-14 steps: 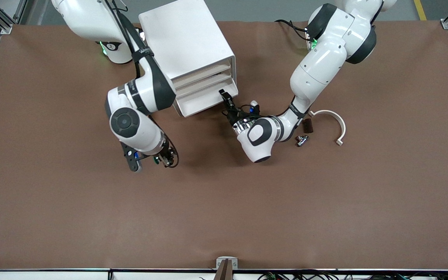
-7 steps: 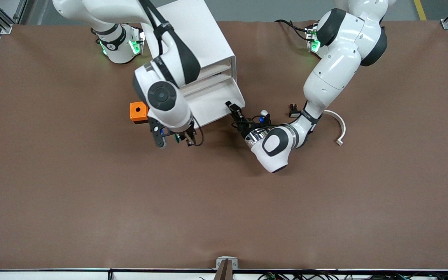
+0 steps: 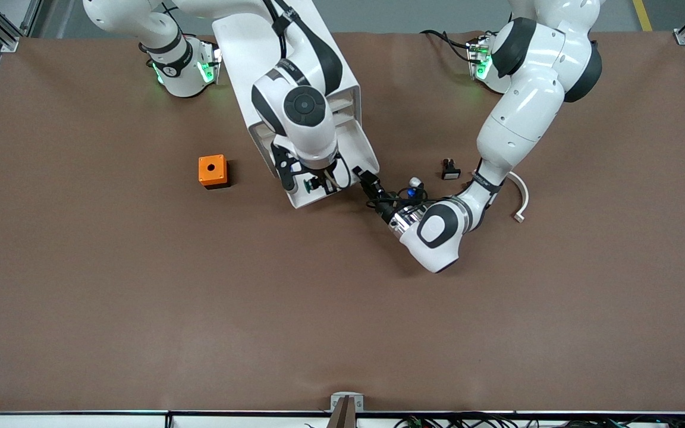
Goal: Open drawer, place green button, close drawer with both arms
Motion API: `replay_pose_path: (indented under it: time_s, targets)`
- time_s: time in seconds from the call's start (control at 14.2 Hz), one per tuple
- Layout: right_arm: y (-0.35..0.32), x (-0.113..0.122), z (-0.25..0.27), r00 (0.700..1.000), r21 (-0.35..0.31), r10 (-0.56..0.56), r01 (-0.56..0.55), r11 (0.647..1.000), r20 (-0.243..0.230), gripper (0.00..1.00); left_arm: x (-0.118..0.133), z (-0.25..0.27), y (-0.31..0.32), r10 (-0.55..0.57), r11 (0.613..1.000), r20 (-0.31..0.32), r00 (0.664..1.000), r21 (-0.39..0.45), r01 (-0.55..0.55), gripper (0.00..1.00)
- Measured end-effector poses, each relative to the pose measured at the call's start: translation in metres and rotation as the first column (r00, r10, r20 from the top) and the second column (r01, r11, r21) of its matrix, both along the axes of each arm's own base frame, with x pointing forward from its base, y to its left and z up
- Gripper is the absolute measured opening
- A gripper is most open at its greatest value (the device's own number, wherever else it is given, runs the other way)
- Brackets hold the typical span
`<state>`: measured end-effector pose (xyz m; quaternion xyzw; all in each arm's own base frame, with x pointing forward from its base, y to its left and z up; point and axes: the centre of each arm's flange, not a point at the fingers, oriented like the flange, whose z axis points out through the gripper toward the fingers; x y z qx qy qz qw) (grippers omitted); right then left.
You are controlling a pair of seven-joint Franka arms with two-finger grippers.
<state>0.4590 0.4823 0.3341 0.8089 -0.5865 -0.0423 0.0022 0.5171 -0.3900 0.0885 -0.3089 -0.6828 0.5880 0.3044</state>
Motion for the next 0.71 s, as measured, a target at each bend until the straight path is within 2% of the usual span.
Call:
replay_pose_path:
  time_s: [0.42,0.71]
  targets:
    - [0.029,-0.031,-0.001,1.0,0.009,-0.018,0.018,1.0,0.012,0.34,0.01,-0.002,0.009,0.011,0.989,0.144,0.99,-0.147,0.01,0.98]
    - [0.04,-0.054,-0.013,1.0,-0.009,-0.02,0.02,1.0,0.0,0.34,0.041,0.013,0.03,0.068,0.962,0.286,0.956,-0.274,0.013,1.0]
